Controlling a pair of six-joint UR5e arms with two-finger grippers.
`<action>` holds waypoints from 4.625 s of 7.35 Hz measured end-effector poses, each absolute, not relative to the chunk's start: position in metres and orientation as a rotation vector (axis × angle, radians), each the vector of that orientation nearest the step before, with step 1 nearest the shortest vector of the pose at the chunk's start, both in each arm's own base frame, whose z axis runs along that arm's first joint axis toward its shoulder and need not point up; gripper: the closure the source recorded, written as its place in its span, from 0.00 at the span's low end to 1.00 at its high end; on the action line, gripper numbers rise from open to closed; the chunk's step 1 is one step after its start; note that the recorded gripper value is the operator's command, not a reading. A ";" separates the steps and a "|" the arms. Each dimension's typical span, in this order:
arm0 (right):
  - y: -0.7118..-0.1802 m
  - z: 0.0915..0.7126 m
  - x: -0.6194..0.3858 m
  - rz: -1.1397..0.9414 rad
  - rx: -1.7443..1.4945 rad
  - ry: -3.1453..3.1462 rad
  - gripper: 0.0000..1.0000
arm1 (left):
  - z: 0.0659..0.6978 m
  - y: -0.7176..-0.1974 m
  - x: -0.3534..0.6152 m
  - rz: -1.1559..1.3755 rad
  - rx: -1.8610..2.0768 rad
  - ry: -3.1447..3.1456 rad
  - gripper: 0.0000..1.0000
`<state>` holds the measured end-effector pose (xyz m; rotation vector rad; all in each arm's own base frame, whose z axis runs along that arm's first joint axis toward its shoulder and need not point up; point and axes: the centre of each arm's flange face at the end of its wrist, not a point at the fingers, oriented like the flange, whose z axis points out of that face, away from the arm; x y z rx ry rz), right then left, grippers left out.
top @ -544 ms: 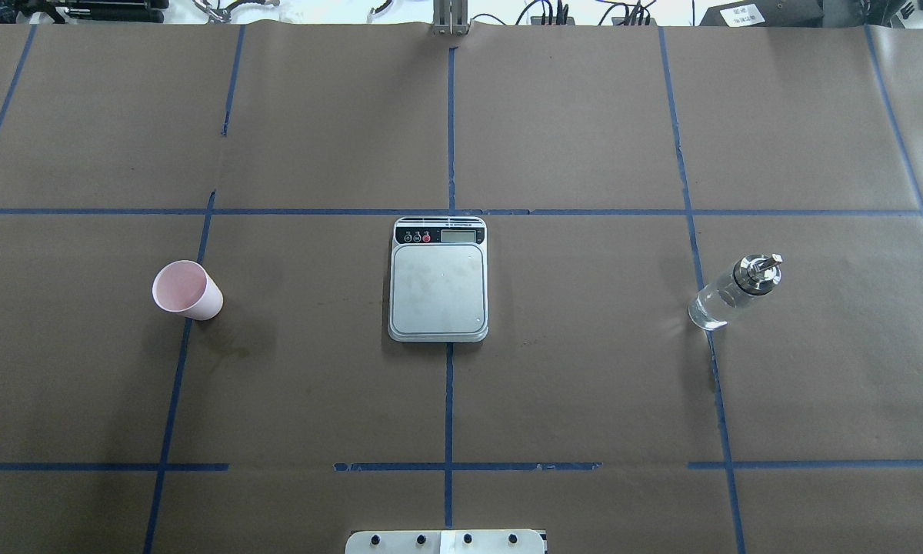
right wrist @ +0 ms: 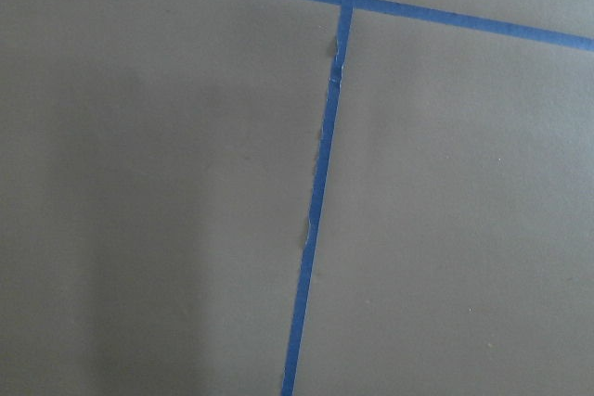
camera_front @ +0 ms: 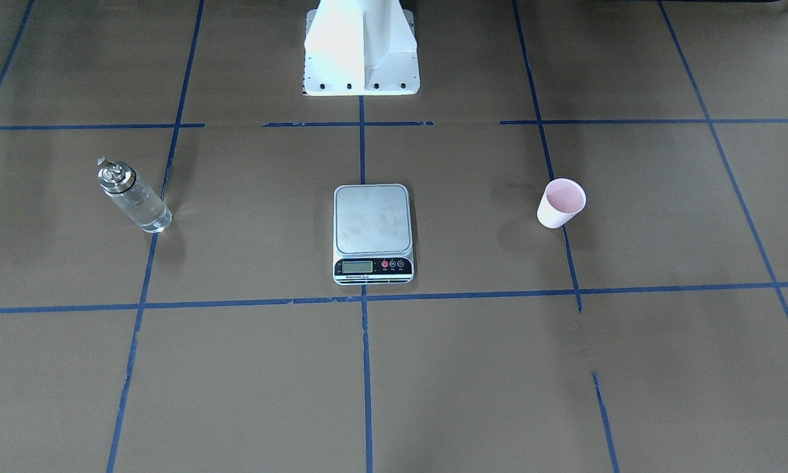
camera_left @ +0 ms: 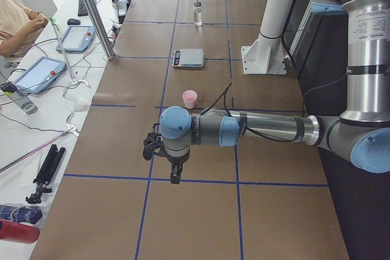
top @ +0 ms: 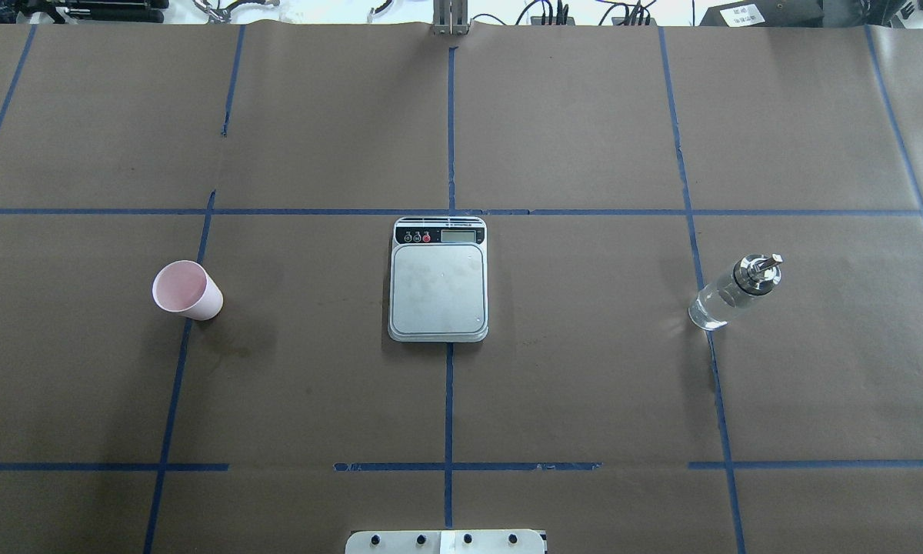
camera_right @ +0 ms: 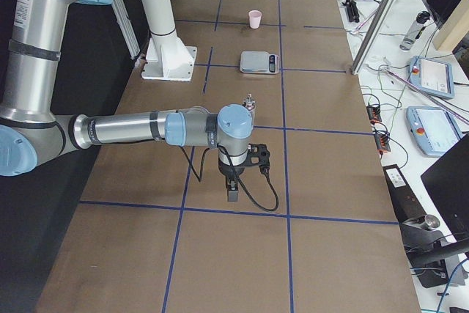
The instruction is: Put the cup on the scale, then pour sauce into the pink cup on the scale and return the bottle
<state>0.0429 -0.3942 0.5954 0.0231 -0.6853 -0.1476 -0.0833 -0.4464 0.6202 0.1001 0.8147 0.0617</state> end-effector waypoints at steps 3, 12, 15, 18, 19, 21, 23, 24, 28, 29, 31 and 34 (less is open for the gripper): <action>-0.437 0.555 0.025 -0.204 0.104 -0.688 0.00 | 0.599 -0.459 -0.081 0.161 0.315 0.801 0.00; -0.505 0.482 0.010 -0.279 0.321 -0.753 0.00 | 0.512 -0.505 0.025 0.170 0.684 0.927 0.00; -0.502 0.485 0.009 -0.279 0.314 -0.772 0.00 | 0.474 -0.481 0.169 -0.104 0.530 0.981 0.31; -0.502 0.486 0.009 -0.278 0.312 -0.774 0.00 | 0.450 -0.447 0.244 -0.148 0.428 0.974 0.31; -0.502 0.485 0.009 -0.278 0.312 -0.774 0.00 | 0.442 -0.436 0.263 -0.139 0.408 0.949 0.31; -0.502 0.485 0.009 -0.279 0.313 -0.774 0.00 | 0.437 -0.417 0.293 -0.105 0.383 0.908 0.31; -0.501 0.487 0.009 -0.277 0.310 -0.774 0.00 | 0.442 -0.405 0.311 -0.078 0.369 0.890 0.78; -0.501 0.488 0.009 -0.277 0.309 -0.774 0.00 | 0.444 -0.402 0.316 -0.072 0.365 0.886 1.00; -0.498 0.490 0.009 -0.277 0.306 -0.773 0.00 | 0.440 -0.400 0.318 -0.057 0.371 0.887 1.00; -0.498 0.491 0.009 -0.277 0.306 -0.773 0.00 | 0.432 -0.401 0.319 -0.054 0.368 0.883 1.00; -0.497 0.492 0.009 -0.277 0.306 -0.772 0.00 | 0.377 -0.413 0.333 -0.061 0.352 0.863 1.00; -0.495 0.494 0.009 -0.275 0.302 -0.773 0.00 | 0.231 -0.428 0.410 -0.174 0.296 0.920 1.00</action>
